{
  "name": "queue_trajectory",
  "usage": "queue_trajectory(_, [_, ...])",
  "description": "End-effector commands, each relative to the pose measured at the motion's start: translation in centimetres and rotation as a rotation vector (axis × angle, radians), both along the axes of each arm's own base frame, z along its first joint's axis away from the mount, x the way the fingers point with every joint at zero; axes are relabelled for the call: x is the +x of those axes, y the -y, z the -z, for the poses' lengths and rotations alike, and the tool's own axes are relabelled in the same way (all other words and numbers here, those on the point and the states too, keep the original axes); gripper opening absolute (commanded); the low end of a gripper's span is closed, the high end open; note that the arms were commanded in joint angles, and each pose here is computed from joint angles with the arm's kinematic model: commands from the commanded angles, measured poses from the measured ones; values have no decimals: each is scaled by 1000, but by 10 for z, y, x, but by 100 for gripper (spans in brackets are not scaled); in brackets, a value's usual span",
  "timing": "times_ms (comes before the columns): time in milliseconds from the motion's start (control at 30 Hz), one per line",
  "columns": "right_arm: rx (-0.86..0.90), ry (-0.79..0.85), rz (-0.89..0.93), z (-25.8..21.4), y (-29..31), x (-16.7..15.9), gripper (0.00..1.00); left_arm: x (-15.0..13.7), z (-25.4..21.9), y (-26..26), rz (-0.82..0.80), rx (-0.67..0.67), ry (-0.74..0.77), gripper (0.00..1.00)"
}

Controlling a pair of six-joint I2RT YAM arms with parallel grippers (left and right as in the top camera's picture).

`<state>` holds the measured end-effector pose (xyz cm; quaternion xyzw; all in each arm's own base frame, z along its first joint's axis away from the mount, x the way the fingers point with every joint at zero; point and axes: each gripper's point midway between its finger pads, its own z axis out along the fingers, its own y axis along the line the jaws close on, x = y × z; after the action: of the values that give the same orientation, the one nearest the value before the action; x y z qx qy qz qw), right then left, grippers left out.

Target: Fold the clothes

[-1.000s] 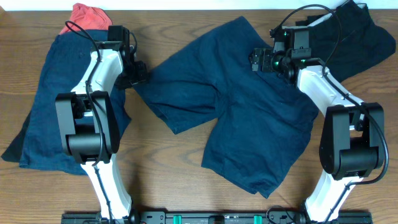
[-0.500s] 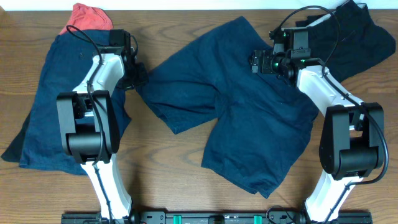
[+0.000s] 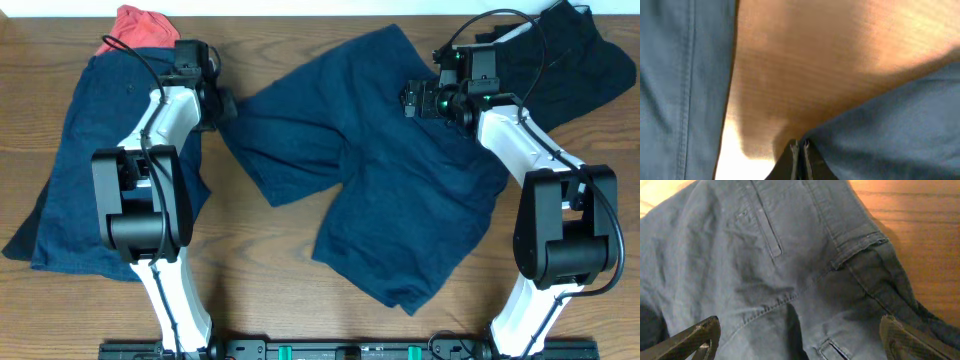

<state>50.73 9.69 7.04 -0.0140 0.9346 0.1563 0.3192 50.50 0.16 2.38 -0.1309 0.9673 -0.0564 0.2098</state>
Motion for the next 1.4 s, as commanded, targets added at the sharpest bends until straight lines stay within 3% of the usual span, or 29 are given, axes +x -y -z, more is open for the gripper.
queue_trajectory(0, [-15,22,-27,-5,-4,1,99,16,-1,-4,-20,11,62,6])
queue_trajectory(400, [-13,28,-28,-6,-5,2,99,91,-67,-12,-44,46,445,6])
queue_trajectory(600, [-10,53,-28,-10,-5,6,99,110,-105,-17,-63,67,532,6])
queue_trajectory(667, [-7,82,-27,-15,-6,12,99,108,-106,-13,-56,65,505,12])
queue_trajectory(700, [-6,101,-27,-18,-6,15,99,104,-103,-11,-51,64,481,22])
queue_trajectory(767, [-2,142,-26,-26,-6,22,99,93,-94,-7,-43,63,414,50])
queue_trajectory(867, [-11,206,-64,-36,-9,29,99,68,-79,-6,-26,74,289,99])
queue_trajectory(1067, [-96,104,-86,-12,2,11,99,18,-80,-7,-19,82,103,98])
queue_trajectory(1367, [-105,-181,-102,5,10,-55,99,-80,-125,20,51,71,-128,98])
